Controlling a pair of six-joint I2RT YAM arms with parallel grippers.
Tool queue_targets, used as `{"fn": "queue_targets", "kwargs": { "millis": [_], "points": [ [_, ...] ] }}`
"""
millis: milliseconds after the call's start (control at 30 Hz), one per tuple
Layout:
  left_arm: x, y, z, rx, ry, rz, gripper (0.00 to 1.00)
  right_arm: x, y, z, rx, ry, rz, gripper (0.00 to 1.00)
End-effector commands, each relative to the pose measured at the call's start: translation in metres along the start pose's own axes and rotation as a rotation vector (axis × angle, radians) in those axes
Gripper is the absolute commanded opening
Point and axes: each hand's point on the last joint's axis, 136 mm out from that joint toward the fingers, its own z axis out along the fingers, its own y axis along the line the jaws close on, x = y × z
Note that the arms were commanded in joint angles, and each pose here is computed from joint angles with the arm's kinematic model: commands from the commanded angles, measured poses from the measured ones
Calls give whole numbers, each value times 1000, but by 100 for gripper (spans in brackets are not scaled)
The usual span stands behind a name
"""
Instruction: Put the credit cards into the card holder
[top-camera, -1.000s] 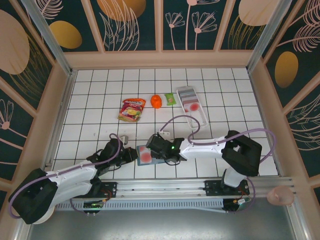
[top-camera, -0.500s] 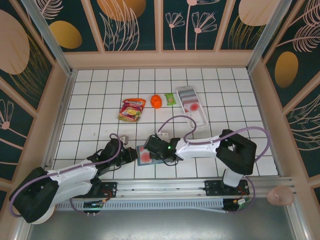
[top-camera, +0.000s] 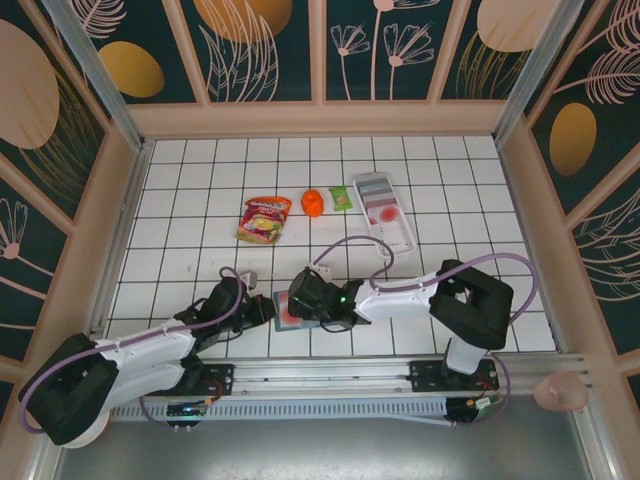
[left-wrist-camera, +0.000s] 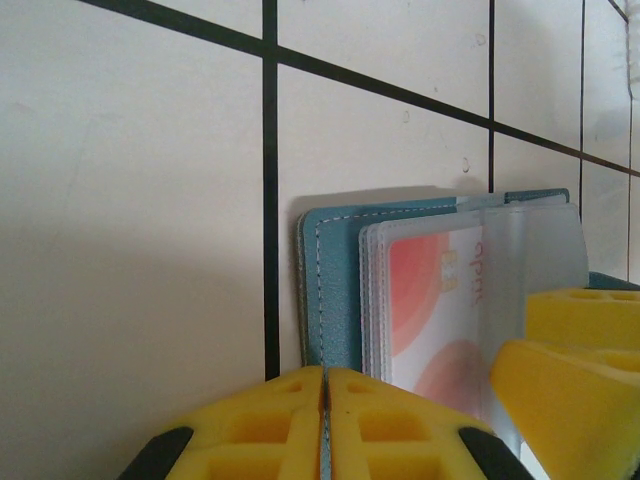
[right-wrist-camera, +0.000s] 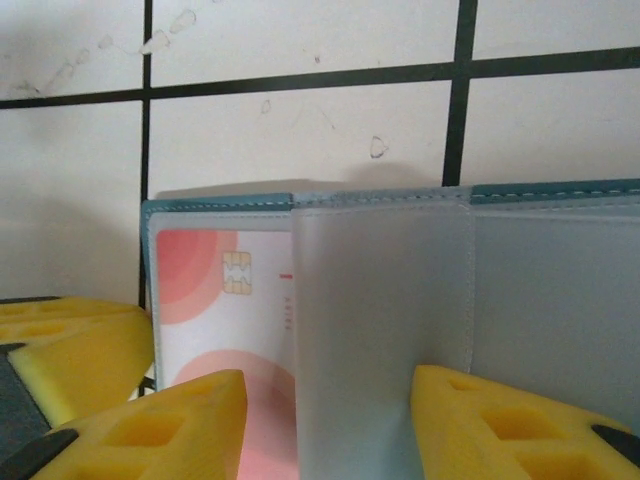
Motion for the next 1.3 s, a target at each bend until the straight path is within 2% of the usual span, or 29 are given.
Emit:
{"fn": "queue_targets", "kwargs": {
  "millis": [0,233,767,1100,1267],
  "points": [
    [5,4,1,-10,18,-9,11,4,11,2,-90,28,56,49],
    [6,7,1,-15,14,-13,11,-3,27,1,-212,19,109,48],
    [5,10,-3,-17,-7,-22,10,-2,56,-3,-350,52,153,47],
    [-8,10,-15,-14,-102,-49,11,-1,70,1,-406,73,161,46],
    [-9,16,-20,-41,-124,-60,11,-10,96,-8,-521,62,162,46]
  ]
}}
